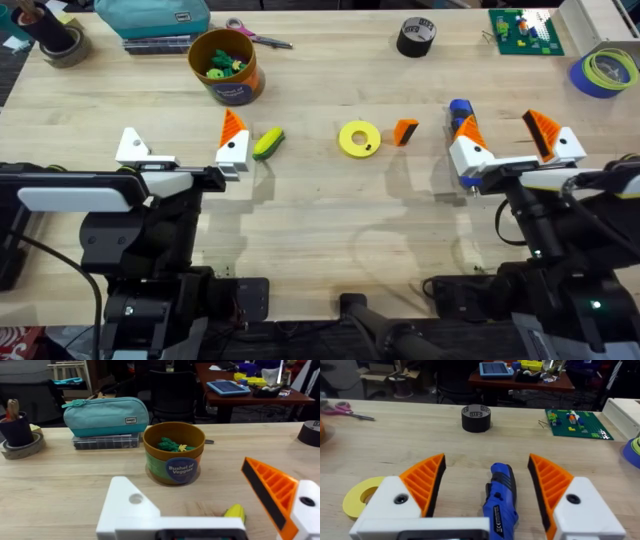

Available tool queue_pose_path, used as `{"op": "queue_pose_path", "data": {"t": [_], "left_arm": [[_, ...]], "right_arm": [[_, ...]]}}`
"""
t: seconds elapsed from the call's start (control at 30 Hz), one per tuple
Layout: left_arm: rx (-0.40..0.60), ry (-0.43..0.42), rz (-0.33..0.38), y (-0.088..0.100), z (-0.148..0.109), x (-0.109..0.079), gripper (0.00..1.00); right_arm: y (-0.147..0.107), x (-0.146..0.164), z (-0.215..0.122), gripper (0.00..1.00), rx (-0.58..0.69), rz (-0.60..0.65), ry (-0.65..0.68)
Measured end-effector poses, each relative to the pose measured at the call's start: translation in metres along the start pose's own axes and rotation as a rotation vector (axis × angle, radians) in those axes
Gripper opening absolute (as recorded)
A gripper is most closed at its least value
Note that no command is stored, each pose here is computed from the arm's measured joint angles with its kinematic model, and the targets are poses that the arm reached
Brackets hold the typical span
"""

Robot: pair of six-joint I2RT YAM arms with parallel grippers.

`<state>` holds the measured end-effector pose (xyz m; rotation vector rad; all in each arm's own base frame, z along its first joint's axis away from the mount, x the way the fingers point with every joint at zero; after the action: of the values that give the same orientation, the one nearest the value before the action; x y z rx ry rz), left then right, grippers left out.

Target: Pick up the gripper from the table and insert it into the empty holder that is missing its gripper. Then pick up a screw, insert it into the mounting hole, and use the screwdriver to tighten it. Finally, clean up the table by picking up the vegetable and placing it into the bucket.

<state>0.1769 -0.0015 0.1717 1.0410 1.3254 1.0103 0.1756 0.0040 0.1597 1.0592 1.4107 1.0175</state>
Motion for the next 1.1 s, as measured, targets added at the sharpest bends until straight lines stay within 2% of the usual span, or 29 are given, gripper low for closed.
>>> {"op": "queue_pose_path", "data": {"t": [0.3,0.47,0.6,0.67,0.87,0.97,1.1], "left_arm": [[0.000,-0.001,0.000,0.000,0.000,0.000,0.985],[-0.052,-0.015,-0.013,0.010,0.000,-0.003,0.985],[-0.039,-0.012,-0.031,0.016,-0.003,-0.004,0.985],[-0.044,-0.014,-0.034,0.029,-0.007,-0.007,0.985],[-0.045,-0.014,-0.041,0.084,-0.025,-0.022,0.986],[0.028,0.006,-0.042,0.102,-0.024,-0.026,0.986],[0.201,0.054,-0.042,0.111,-0.010,-0.028,0.985]], "right_arm": [[0.001,0.000,0.000,0.995,-0.005,0.000,-0.001],[0.006,-0.001,-0.001,0.996,-0.025,-0.001,-0.006],[0.023,-0.006,-0.007,0.996,-0.031,-0.001,-0.008],[0.044,-0.011,-0.015,0.996,-0.055,-0.002,-0.014],[0.101,-0.024,-0.038,0.995,-0.047,-0.002,-0.012],[0.118,-0.029,-0.037,0.995,0.023,0.001,0.006],[0.132,-0.033,-0.024,0.995,0.196,0.007,0.050]]}}
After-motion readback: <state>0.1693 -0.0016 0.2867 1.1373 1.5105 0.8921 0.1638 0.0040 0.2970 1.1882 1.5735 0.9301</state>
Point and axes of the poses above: each hand's point on the last joint's axis, 136 mm out from that joint toward the fingers, its own z axis out along the fingers, its own x axis along the line the jaws close on, y = z × x, the point moved 7 cm from there along -z, back along the fingers, and after that the axes turned 14 degrees about -z, right-handed, at the moved point
